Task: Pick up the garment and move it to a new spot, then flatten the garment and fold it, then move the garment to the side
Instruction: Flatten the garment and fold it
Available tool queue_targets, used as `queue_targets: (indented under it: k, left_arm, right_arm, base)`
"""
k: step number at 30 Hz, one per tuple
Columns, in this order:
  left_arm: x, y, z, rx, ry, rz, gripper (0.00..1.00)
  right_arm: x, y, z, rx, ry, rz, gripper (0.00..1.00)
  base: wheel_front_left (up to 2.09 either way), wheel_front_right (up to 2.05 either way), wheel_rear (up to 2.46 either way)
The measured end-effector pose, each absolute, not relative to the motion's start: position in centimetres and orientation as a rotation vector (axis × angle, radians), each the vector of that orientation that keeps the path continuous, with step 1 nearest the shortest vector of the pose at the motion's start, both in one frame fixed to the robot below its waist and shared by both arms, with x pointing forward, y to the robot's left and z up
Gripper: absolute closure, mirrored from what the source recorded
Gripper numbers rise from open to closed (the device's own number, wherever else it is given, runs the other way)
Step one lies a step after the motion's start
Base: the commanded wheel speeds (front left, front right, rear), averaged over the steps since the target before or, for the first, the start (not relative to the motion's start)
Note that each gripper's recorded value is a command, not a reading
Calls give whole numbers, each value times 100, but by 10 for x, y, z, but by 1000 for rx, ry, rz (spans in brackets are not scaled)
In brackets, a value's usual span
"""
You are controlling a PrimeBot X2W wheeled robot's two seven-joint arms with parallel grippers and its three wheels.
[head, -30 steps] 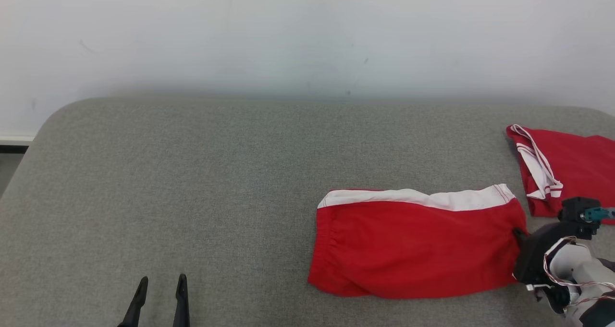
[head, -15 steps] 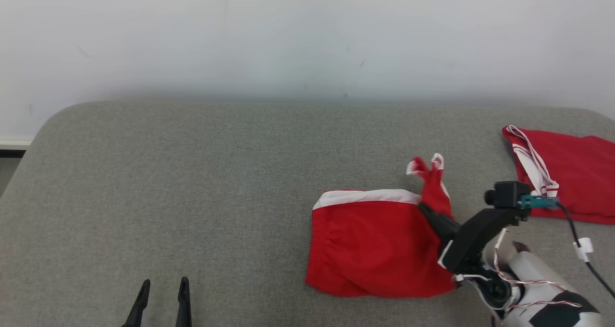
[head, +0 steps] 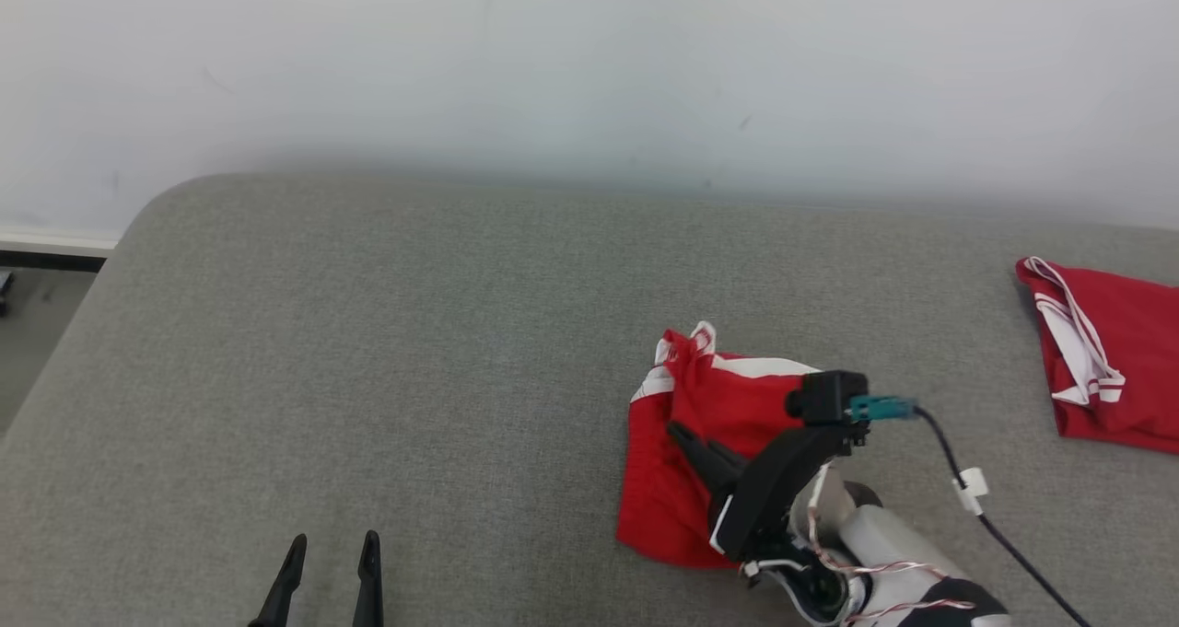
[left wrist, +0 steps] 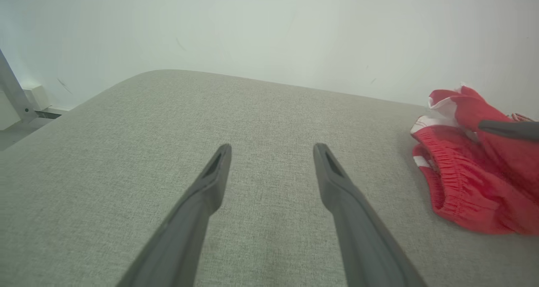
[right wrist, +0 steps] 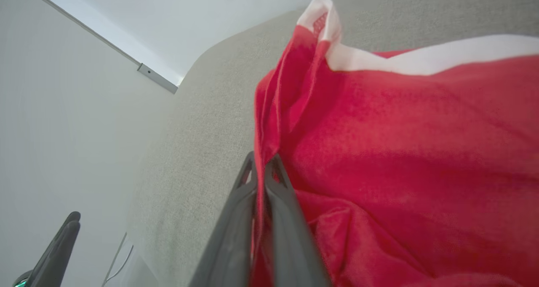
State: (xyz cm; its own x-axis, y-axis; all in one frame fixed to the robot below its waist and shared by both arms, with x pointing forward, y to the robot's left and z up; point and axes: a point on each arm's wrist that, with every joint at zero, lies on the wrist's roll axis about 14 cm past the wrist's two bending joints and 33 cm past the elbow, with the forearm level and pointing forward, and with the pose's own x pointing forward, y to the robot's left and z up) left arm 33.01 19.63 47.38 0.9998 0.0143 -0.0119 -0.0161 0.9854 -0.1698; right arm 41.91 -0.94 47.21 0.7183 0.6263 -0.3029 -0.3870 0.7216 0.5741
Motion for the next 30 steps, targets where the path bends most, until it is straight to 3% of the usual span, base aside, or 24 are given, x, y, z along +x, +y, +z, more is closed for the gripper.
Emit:
queue_targets:
  k: [6, 7, 8, 9, 10, 17, 24, 30]
  left_arm:
    - [329, 201, 474, -172, 9, 33, 0]
    - [328, 202, 473, -173, 11, 37, 0]
    - [328, 203, 473, -176, 13, 41, 0]
    - [327, 204, 472, -180, 13, 43, 0]
    - [327, 204, 472, -180, 13, 45, 0]
    - [329, 206, 475, -178, 4, 46, 0]
    - [333, 202, 476, -169, 2, 32, 0]
    - [334, 202, 476, -168, 3, 28, 0]
  right_arm:
    - [412, 8, 447, 437, 568, 592, 100]
    - [411, 10, 444, 438, 573, 589, 85]
    - [411, 12, 441, 431, 575, 589, 40]
    - [411, 12, 439, 423, 575, 585, 40]
    - [411, 12, 438, 422, 573, 582, 0]
    - [434, -5, 476, 451, 415, 557, 0]
    - [467, -86, 517, 391, 176, 413, 0]
    - [464, -137, 504, 344, 137, 298, 0]
  base:
    - [0, 0, 0]
    - [0, 0, 0]
    - [0, 0, 0]
    - [0, 0, 0]
    - [0, 0, 0]
    - [0, 0, 0]
    - [0, 0, 0]
    - [0, 0, 0]
